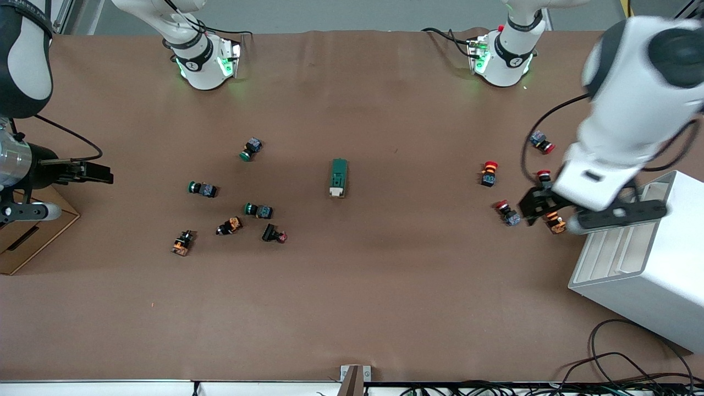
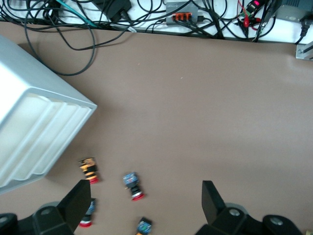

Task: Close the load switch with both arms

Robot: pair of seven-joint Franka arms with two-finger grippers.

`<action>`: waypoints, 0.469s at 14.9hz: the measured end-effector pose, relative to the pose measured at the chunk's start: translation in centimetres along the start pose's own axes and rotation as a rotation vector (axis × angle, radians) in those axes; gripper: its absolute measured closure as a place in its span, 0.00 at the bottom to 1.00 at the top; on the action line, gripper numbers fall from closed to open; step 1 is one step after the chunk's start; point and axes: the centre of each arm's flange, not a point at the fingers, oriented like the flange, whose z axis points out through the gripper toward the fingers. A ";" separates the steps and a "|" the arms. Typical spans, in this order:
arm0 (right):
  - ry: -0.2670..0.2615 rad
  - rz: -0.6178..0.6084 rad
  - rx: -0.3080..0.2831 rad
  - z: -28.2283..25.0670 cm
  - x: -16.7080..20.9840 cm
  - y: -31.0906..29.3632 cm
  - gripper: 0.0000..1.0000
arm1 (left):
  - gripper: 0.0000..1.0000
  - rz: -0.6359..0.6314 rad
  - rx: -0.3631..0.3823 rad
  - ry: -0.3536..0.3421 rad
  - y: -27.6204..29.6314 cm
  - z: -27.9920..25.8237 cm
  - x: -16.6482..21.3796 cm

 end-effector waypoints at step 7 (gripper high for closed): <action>-0.007 -0.004 -0.002 -0.6 -0.4 -0.3 0.00 | 0.00 0.084 -0.061 -0.099 -13.5 -6.0 -2.3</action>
